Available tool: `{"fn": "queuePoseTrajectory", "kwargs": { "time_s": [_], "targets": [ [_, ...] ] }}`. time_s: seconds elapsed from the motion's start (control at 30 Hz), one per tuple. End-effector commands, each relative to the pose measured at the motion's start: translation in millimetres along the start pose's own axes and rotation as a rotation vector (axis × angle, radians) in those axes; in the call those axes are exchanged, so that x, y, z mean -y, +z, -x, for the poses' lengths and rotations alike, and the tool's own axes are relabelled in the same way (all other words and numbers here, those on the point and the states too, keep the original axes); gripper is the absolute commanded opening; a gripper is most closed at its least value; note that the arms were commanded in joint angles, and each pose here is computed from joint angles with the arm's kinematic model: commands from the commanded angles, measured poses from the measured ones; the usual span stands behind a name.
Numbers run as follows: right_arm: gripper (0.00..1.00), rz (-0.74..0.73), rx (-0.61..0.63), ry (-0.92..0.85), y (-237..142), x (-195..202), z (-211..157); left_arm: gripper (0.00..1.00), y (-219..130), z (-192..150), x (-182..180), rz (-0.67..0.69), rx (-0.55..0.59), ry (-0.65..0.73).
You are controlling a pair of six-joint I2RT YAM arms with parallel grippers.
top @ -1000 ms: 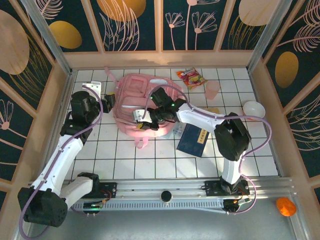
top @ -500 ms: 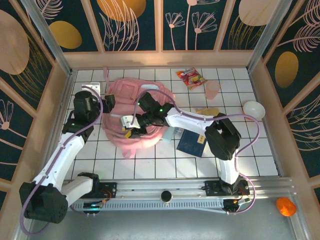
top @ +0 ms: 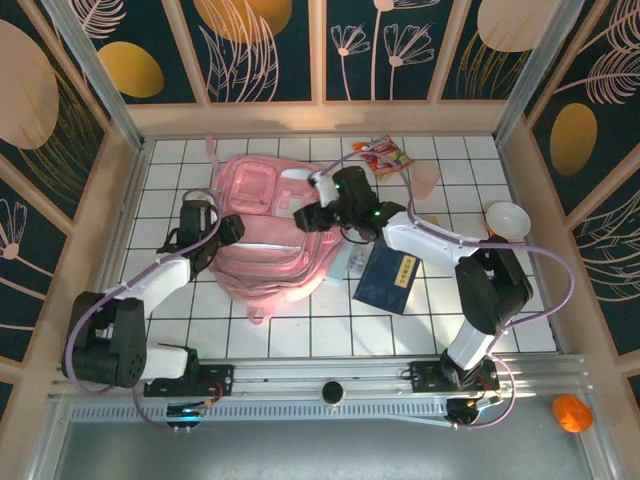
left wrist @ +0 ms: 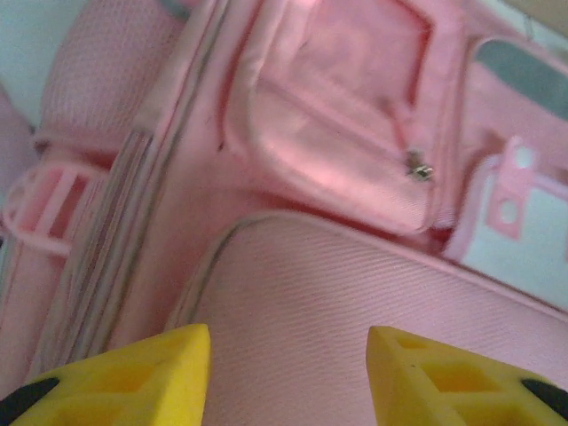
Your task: Pack books, pencil case, and school supplies into a backpack
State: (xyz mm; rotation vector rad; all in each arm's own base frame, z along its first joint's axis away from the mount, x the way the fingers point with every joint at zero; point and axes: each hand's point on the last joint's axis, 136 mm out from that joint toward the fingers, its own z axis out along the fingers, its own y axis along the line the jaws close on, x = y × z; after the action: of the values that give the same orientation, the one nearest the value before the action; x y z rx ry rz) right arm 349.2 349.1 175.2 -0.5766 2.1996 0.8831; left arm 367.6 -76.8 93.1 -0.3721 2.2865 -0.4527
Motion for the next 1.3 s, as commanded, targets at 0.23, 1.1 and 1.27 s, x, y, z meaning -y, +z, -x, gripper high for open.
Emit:
{"fn": "queuePoseTrajectory", "kwargs": {
  "time_s": [0.23, 1.1, 1.27],
  "targets": [
    [0.5, -0.318, -0.09, 0.469, 53.0, 81.5, -59.8, 0.47, 11.2, -27.2, -34.7, 0.095, 0.016, -0.196],
    [0.54, -0.144, 0.167, 0.306, 23.8, 21.3, 65.5, 0.55, -57.3, 61.1, 58.7, -0.114, 0.19, -0.049],
    [0.55, -0.222, 0.147, 0.373, -28.4, 45.1, 36.7, 0.55, -51.2, 37.7, 112.9, -0.218, 0.124, 0.0]
  ]
}}
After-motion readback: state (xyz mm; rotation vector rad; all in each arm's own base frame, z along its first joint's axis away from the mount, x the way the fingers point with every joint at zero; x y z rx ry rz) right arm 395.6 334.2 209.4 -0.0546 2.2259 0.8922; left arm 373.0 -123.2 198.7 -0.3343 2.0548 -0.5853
